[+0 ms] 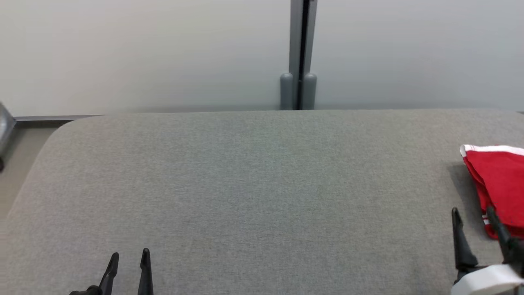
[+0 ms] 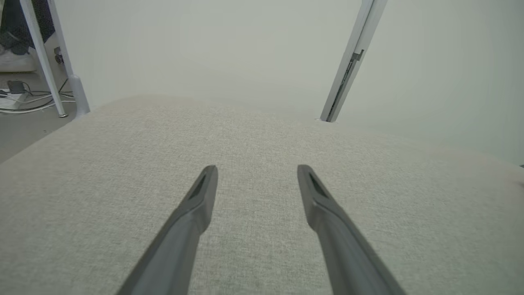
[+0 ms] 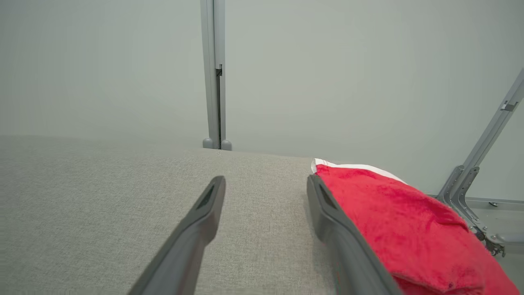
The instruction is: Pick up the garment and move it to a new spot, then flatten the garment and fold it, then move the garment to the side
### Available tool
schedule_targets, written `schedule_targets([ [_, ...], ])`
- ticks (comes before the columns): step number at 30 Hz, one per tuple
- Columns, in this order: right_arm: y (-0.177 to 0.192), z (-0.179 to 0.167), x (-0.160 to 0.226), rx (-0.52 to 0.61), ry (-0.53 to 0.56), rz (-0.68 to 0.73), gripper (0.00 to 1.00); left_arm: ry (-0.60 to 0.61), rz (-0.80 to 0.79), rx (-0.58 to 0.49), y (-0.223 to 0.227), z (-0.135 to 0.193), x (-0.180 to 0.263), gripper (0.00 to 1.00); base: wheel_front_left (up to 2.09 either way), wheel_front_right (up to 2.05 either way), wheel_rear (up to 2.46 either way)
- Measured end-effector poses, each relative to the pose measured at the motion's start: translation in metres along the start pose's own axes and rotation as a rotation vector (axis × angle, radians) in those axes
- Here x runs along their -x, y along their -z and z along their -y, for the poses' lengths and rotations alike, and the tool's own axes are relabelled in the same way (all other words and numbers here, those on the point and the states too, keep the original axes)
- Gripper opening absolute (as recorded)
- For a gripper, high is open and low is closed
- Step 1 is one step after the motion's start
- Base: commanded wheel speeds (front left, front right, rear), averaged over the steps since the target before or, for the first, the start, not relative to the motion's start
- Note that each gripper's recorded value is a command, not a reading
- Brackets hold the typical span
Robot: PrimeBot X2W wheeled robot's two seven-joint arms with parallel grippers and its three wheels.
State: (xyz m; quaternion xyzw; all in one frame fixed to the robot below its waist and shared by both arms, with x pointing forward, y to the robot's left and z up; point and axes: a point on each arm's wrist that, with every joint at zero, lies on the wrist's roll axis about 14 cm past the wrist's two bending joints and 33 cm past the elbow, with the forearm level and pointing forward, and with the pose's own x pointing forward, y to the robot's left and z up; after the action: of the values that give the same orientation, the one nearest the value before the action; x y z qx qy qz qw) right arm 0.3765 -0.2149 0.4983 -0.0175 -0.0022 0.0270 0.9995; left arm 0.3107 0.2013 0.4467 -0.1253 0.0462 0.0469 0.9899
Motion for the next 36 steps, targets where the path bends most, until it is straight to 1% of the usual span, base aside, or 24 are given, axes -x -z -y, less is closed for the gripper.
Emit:
schedule_targets([
  [2, 0.009, -0.021, 0.007, -0.053, -0.022, -0.004, 1.00, -0.007, 0.022, -0.001, -0.005, -0.005, 0.006, 1.00, 0.00, 0.00, 0.00],
  [4, 0.015, -0.035, 0.013, -0.053, -0.049, -0.009, 1.00, -0.001, 0.038, -0.001, -0.009, -0.006, 0.010, 1.00, 0.00, 0.00, 0.00],
  [7, 0.023, -0.046, 0.021, -0.054, -0.064, -0.030, 1.00, 0.025, 0.050, 0.007, -0.012, -0.001, 0.013, 1.00, 0.00, 0.00, 0.00],
  [13, 0.021, -0.040, 0.031, -0.059, -0.030, -0.018, 1.00, 0.060, 0.053, 0.011, -0.013, 0.008, 0.009, 1.00, 0.00, 0.00, 0.00],
  [24, 0.022, -0.035, 0.037, -0.047, -0.012, -0.021, 1.00, 0.116, 0.048, 0.015, -0.013, 0.026, 0.002, 1.00, 0.00, 0.00, 0.00],
  [25, 0.024, -0.035, 0.037, -0.049, -0.011, -0.026, 0.00, 0.118, 0.043, 0.016, -0.012, 0.027, 0.002, 0.00, 0.00, 0.00, 0.00],
  [30, 0.044, -0.040, 0.046, -0.076, -0.007, -0.095, 0.00, 0.101, -0.027, 0.032, 0.011, 0.024, 0.011, 0.00, 0.00, 0.00, 0.00],
  [36, 0.048, -0.035, 0.045, -0.192, 0.033, -0.118, 0.00, 0.073, -0.045, 0.130, 0.013, 0.020, 0.010, 0.00, 0.00, 0.00, 0.00],
])
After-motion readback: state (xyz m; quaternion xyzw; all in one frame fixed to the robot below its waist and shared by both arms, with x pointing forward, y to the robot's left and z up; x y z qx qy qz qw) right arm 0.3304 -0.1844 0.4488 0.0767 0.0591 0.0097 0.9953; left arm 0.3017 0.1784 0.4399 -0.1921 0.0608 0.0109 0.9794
